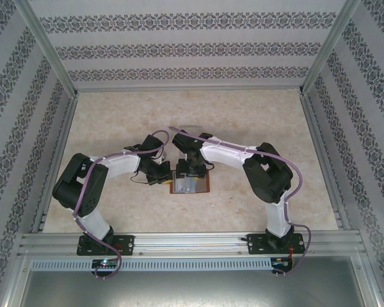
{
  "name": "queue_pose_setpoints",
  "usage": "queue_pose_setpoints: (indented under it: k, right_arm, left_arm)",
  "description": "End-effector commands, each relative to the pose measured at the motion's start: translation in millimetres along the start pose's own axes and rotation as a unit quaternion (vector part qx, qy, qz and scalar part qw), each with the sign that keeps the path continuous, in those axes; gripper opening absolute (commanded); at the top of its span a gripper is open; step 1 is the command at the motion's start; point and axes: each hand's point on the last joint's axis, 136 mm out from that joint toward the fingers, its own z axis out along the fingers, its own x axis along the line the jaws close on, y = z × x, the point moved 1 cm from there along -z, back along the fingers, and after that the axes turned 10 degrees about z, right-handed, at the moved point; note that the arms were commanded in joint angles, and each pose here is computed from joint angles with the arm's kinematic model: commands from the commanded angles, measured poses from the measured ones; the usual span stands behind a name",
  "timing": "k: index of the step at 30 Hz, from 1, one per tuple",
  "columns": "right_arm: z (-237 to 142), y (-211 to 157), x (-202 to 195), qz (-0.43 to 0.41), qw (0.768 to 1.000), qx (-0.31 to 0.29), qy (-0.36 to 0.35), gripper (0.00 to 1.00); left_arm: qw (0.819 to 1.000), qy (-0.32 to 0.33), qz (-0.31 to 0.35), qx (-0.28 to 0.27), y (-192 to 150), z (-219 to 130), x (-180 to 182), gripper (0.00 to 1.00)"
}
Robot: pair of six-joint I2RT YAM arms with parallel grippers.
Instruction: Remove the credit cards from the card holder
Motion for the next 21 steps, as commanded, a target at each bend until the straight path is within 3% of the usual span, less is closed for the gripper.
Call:
queue_pose_setpoints:
  k: [1, 13, 21]
  right_arm:
    - [-7, -3, -9, -0.011, 0.999, -0.009, -0.034, 0.57]
    - [-15, -6, -8, -0.012, 1.000, -0.011, -0.022, 0.51]
    - [-28, -8, -2, -0.016, 1.000, -0.015, -0.003, 0.29]
  left_arm:
    - [1.000, 0.008, -0.003, 0.011, -4, 9, 4, 0.00]
    - [1.000, 0.009, -0.003, 0.013, -4, 9, 3, 0.00]
    - [1.000, 0.010, -0.003, 0.013, -3, 9, 3, 0.00]
